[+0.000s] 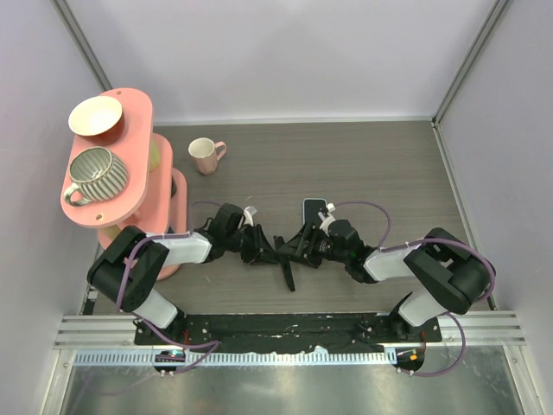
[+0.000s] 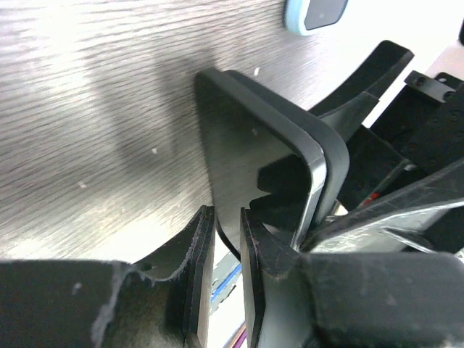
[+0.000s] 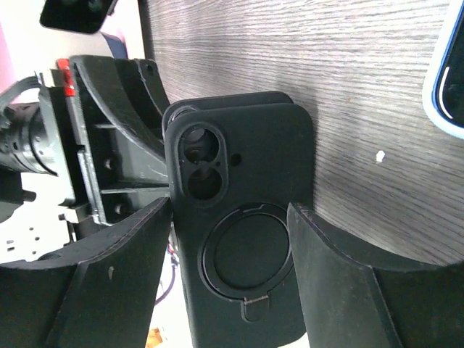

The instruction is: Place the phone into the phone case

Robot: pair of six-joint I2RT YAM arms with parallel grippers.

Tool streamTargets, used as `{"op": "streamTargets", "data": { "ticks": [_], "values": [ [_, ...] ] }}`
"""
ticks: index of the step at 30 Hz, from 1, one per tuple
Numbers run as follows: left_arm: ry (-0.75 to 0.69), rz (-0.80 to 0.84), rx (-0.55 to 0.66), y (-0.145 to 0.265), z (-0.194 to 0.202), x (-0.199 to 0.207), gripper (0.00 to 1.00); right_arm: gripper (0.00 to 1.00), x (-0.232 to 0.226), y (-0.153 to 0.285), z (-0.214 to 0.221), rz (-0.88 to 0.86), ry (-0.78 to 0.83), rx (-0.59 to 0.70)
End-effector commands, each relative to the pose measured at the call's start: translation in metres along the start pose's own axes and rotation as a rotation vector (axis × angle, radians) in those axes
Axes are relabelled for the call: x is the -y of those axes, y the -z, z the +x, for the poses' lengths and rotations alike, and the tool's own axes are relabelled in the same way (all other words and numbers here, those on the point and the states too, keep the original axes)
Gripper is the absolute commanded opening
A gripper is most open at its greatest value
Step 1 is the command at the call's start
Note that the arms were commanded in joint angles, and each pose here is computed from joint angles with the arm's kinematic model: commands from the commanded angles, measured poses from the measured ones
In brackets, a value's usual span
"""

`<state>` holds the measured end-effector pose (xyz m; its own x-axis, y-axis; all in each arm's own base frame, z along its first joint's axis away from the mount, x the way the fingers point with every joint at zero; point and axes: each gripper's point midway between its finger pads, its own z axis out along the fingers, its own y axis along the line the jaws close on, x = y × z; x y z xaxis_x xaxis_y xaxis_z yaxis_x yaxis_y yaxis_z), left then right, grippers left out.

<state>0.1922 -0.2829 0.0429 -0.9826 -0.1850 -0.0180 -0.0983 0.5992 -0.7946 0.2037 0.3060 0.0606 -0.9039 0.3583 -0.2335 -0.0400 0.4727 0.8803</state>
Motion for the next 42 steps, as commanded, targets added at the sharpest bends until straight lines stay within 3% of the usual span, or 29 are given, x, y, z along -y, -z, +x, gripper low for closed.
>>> {"op": "streamTargets", "data": {
  "ticks": [1,11,15,20,25,27,32,35,41,42],
  "values": [
    [-0.096,0.136,0.022,0.006,-0.012,0.045,0.24,0.72,-0.02,0.003,0.0,-0.065,0.068,-0.01],
    [-0.082,0.095,0.005,-0.007,-0.014,0.031,0.24,0.68,-0.019,0.004,0.006,-0.098,0.085,-0.03],
    [-0.082,0.076,0.009,-0.009,-0.013,0.023,0.24,0.55,-0.014,0.008,0.009,-0.089,0.102,-0.036],
    [-0.097,0.062,0.018,-0.006,-0.014,0.024,0.23,0.46,-0.002,0.01,0.011,-0.028,0.169,-0.051],
    [-0.133,-0.008,0.031,0.0,-0.019,0.021,0.23,0.37,0.02,0.019,0.007,0.13,0.229,-0.057],
    [-0.144,-0.029,0.042,0.002,-0.022,0.021,0.24,0.28,0.026,0.023,0.004,0.177,0.258,-0.049],
    [-0.139,-0.028,0.038,0.0,-0.024,0.024,0.24,0.1,0.028,0.022,0.007,0.172,0.264,-0.067],
    [-0.17,-0.018,0.036,0.005,-0.025,0.032,0.24,0.05,0.021,0.018,0.007,0.122,0.261,-0.056],
    [-0.353,-0.033,0.092,0.047,-0.041,0.082,0.38,0.04,-0.024,0.032,-0.01,-0.038,0.315,0.027],
    [-0.392,-0.003,0.112,0.056,-0.044,0.099,0.48,0.04,-0.034,0.036,-0.015,-0.074,0.333,0.052]
  ]
}}
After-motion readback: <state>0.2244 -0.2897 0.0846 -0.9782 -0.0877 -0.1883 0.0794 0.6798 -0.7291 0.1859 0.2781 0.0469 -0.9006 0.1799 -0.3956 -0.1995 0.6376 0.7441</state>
